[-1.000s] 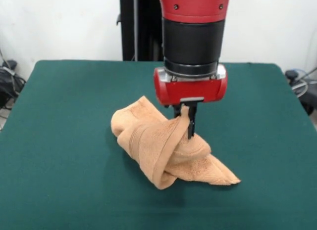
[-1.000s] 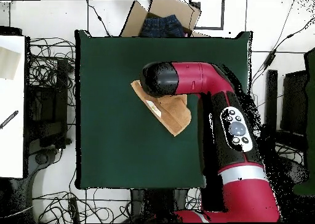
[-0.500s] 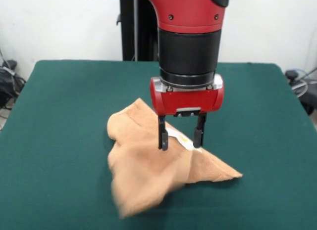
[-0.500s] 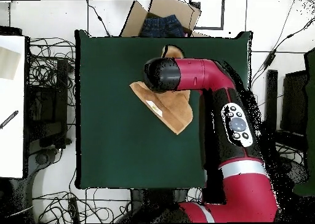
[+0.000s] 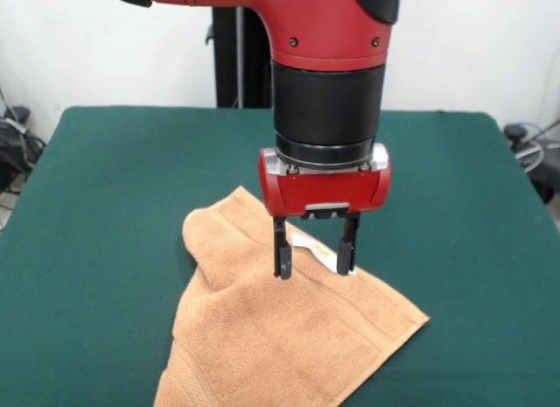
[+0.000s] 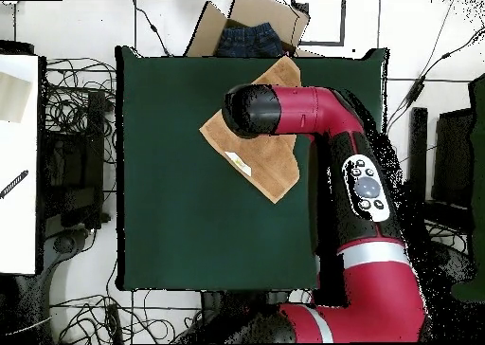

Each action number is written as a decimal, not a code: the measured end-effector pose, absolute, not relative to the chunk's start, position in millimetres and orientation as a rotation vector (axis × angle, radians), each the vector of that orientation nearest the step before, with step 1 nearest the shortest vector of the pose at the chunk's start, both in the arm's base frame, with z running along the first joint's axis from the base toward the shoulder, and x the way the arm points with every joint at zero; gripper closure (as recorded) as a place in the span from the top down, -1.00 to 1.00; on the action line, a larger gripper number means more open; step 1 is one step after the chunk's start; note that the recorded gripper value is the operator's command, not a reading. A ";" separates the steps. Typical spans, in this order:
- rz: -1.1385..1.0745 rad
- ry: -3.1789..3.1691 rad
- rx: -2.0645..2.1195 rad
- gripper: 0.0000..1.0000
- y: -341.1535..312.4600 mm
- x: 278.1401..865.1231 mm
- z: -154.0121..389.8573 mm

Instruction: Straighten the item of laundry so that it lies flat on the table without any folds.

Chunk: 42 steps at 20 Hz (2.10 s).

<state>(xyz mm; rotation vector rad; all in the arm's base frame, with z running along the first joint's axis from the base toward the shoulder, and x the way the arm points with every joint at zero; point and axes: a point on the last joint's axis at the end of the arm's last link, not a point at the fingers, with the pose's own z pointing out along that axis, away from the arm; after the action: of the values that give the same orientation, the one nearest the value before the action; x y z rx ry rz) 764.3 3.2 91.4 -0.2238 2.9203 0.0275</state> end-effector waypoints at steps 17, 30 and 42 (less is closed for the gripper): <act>0.019 2.923 -0.256 1.00 18.3 762.5 89.3; 0.000 2.934 -0.341 1.00 56.8 753.7 78.8; -0.039 2.950 -0.337 1.00 48.3 747.6 43.7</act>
<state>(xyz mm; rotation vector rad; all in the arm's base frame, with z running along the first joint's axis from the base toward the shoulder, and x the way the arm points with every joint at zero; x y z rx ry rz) 747.6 48.3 43.7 -0.3374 2.9499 -0.0387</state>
